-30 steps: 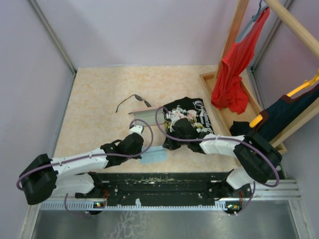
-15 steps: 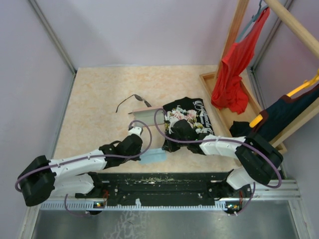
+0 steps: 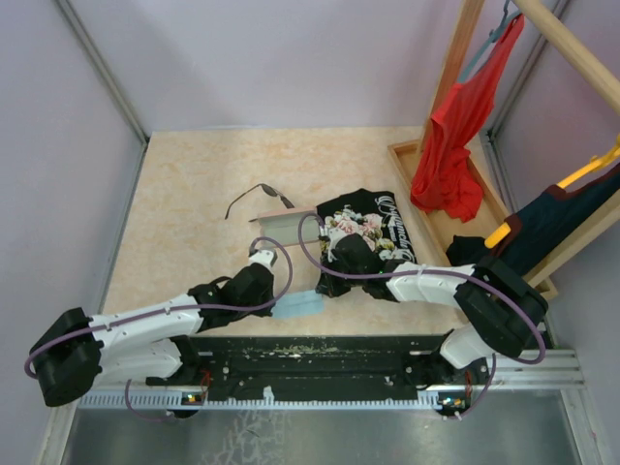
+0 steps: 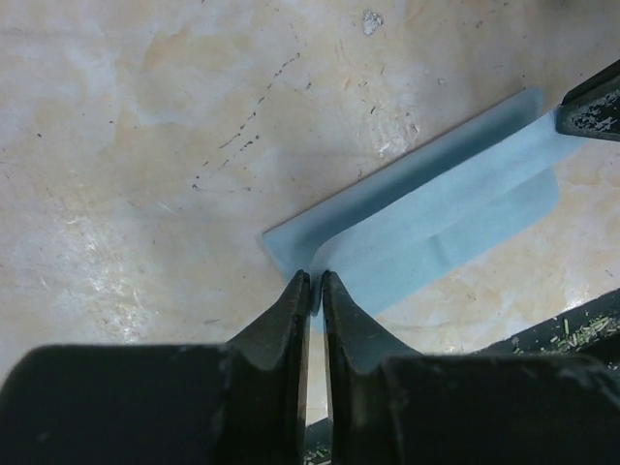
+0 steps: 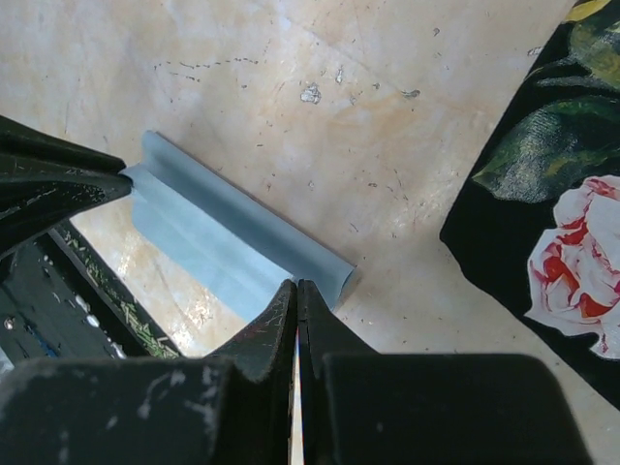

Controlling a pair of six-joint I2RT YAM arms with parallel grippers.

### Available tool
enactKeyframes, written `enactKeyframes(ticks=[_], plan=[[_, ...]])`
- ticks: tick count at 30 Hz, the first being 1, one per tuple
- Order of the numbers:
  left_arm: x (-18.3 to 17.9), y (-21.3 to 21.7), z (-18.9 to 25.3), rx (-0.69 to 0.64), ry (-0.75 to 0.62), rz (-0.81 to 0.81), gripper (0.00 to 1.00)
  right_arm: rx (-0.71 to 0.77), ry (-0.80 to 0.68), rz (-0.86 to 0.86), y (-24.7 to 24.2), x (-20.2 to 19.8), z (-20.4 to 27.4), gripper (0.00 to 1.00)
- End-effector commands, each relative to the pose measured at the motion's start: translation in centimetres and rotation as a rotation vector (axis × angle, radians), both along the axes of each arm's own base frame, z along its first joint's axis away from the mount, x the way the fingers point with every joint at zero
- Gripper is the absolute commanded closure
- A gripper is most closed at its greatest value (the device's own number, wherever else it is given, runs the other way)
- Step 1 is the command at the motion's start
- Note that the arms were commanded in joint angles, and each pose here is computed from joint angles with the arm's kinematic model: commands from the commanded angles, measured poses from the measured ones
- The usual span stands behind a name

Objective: Organize the sunglasses
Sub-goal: Fold the glasses cleaning cloth at the center of the board.

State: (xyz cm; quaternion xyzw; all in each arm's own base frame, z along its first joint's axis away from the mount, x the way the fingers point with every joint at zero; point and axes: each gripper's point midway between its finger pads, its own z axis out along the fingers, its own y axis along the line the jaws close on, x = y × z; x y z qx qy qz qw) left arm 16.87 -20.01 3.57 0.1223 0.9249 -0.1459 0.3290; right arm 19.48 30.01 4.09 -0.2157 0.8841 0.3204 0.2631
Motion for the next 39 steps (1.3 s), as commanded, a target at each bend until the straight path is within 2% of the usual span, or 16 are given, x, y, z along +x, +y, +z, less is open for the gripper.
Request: enactKeyframes(ticks=[1,3,7,18,33,36,39], plan=[[-0.4,-0.1,-0.2,-0.008,0.019,-0.002,0.80,0.006,-0.017,-0.004,0.4,0.3,0.1,1.00],[-0.5,-0.1,-0.1,-0.018,0.022,0.000,0.72,0.005,-0.012,0.001,0.4,0.2,0.0,1.00],[-0.8,-0.1,0.2,-0.045,0.028,0.004,0.65,0.009,-0.003,0.014,0.4,-0.2,-0.1,1.00],[-1.2,0.2,1.6,-0.130,0.005,0.033,0.60,0.008,-0.002,0.074,0.7,-1.5,-0.6,1.00],[-0.1,0.0,1.7,-0.097,-0.004,0.073,0.54,0.044,-0.051,0.143,0.9,-2.7,-1.1,1.00],[0.4,-0.2,1.8,-0.088,-0.014,0.085,0.57,0.063,-0.065,0.159,1.0,-2.8,-1.2,1.00],[1.0,-0.6,2.5,-0.088,-0.027,0.100,0.66,0.058,-0.063,0.162,0.9,-2.9,-1.5,1.00]])
